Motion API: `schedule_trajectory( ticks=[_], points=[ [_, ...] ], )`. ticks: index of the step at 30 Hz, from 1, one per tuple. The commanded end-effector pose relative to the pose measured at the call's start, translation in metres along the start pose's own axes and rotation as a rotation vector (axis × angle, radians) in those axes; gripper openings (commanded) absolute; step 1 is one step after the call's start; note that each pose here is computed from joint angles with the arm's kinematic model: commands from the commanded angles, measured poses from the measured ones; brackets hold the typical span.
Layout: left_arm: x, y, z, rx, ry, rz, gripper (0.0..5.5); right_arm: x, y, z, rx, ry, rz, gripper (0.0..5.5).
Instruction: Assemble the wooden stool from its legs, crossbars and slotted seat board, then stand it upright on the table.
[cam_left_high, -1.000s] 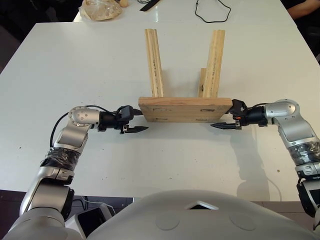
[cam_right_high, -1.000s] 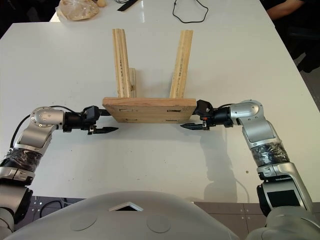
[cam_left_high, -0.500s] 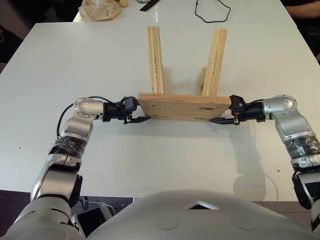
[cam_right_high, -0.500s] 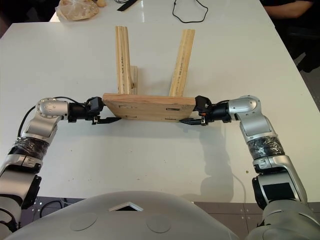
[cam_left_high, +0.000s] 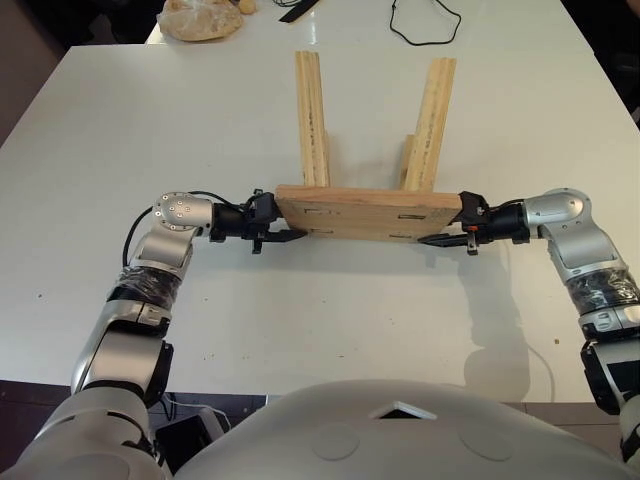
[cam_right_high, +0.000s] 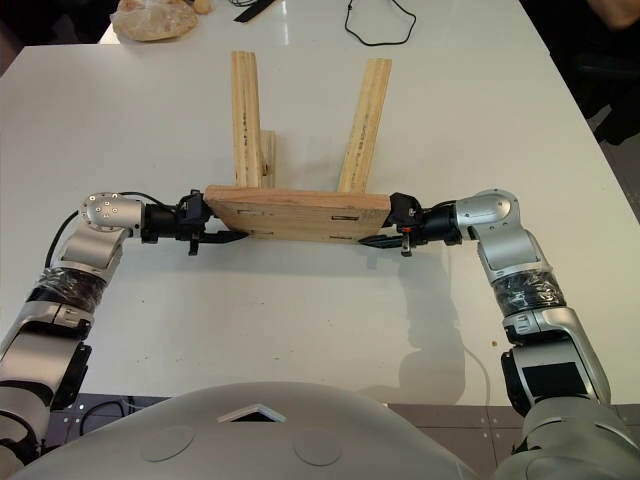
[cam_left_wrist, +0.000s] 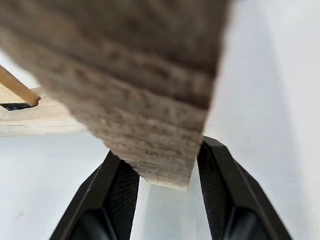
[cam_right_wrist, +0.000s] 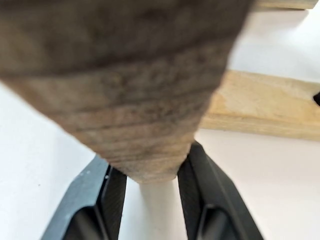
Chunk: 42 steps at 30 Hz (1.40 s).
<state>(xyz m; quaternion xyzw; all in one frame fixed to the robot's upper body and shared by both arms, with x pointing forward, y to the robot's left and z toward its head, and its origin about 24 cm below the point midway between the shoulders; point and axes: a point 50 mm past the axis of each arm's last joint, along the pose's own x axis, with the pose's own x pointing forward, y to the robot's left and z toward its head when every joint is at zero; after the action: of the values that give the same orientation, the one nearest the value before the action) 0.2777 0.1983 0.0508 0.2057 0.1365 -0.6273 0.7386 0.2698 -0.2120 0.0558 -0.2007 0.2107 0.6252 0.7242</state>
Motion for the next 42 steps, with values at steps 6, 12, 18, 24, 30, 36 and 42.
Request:
schedule_trajectory(
  ticks=[6, 12, 18, 24, 30, 36, 42],
  points=[
    [-0.031, -0.002, 0.089, -0.35, -0.617, -0.014, 1.55, -0.01, 0.02, 0.042, 0.169, -0.307, 0.081, 1.32],
    [-0.045, -0.005, 0.134, -0.568, -0.954, 0.015, 1.55, -0.018, 0.034, 0.106, 0.349, -0.756, 0.129, 1.32],
    [-0.065, 0.0, 0.177, -0.718, -1.418, 0.074, 1.58, -0.039, 0.036, 0.167, 0.44, -1.202, 0.176, 1.37],
    [-0.056, -0.002, 0.2, -0.888, -1.625, 0.076, 1.65, -0.051, 0.034, 0.22, 0.533, -1.609, 0.224, 1.38],
    [-0.05, 0.002, 0.21, -1.039, -1.653, 0.099, 1.53, -0.077, 0.022, 0.258, 0.583, -1.894, 0.257, 1.38],
    [-0.024, 0.023, 0.191, -1.35, -1.526, 0.276, 1.34, -0.045, -0.027, 0.25, 1.044, -1.772, -0.073, 1.37],
    [0.009, 0.032, 0.162, -1.609, -1.334, 0.442, 1.32, 0.025, -0.04, 0.213, 1.383, -1.432, -0.337, 1.37]
  ],
)
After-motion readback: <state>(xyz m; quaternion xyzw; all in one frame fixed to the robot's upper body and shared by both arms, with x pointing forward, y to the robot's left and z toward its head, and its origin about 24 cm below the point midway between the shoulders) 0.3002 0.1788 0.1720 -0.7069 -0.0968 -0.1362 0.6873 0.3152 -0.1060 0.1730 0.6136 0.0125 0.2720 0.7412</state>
